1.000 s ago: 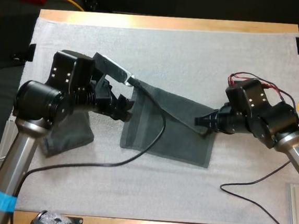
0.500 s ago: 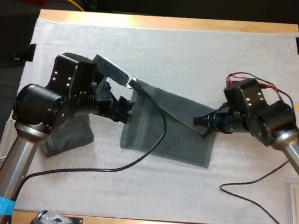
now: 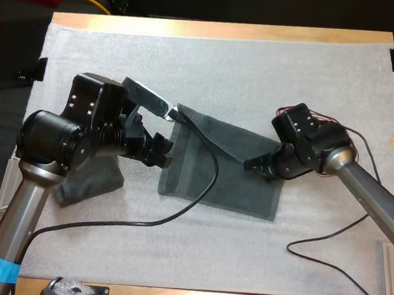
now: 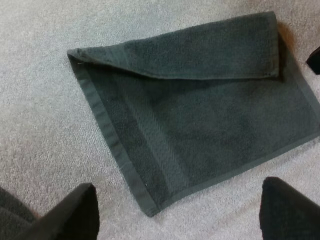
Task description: Pick towel from pile, fold and stack
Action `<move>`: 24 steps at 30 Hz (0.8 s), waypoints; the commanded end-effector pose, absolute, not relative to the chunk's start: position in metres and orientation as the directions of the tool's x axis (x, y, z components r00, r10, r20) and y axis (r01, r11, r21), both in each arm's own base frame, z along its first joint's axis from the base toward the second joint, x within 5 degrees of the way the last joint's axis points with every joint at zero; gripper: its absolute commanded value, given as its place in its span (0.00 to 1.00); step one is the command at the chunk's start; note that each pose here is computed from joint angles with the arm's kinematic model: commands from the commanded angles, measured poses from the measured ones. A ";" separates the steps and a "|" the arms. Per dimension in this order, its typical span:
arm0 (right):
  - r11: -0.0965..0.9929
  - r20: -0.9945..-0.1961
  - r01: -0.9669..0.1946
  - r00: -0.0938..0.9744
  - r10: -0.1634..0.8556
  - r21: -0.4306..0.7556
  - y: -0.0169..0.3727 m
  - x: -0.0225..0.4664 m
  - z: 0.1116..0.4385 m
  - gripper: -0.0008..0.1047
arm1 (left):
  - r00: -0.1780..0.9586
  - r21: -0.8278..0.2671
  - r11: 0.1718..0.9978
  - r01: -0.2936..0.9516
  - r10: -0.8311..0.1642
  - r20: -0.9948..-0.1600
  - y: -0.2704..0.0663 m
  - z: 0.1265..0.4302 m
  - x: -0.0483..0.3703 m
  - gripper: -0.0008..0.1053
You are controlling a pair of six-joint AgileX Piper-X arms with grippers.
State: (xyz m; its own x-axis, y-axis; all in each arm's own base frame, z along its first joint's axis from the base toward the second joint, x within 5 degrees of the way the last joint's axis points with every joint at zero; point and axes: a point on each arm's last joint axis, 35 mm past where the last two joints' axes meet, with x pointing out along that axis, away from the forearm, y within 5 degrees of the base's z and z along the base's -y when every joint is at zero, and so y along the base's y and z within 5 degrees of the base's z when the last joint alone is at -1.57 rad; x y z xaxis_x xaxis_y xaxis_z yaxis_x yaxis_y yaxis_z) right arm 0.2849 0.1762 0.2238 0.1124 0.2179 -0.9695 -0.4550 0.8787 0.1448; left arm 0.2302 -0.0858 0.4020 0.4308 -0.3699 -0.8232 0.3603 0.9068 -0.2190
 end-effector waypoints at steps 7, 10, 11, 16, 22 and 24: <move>0.880 -0.983 -0.453 0.037 0.177 0.142 0.180 0.290 0.196 0.02 | 0.435 -0.215 0.911 0.353 -0.363 -0.824 -0.086 0.403 0.229 0.61; 0.883 -0.987 -0.449 0.009 0.161 0.139 0.182 0.293 0.182 0.02 | 0.431 -0.216 0.911 0.352 -0.362 -0.827 -0.086 0.403 0.229 0.61; 0.883 -0.988 -0.448 0.001 0.156 0.139 0.182 0.294 0.178 0.02 | 0.431 -0.216 0.911 0.352 -0.362 -0.827 -0.086 0.403 0.229 0.61; 0.887 -0.989 -0.441 -0.012 0.148 0.138 0.185 0.299 0.160 0.02 | 0.431 -0.216 0.911 0.352 -0.362 -0.827 -0.086 0.403 0.229 0.61; 0.893 -0.991 -0.433 -0.021 0.129 0.125 0.187 0.303 0.142 0.02 | 0.431 -0.215 0.911 0.353 -0.362 -0.827 -0.086 0.403 0.229 0.61; 0.902 -0.994 -0.421 -0.010 0.104 0.099 0.187 0.304 0.139 0.02 | 0.431 -0.212 0.910 0.358 -0.362 -0.827 -0.086 0.403 0.229 0.61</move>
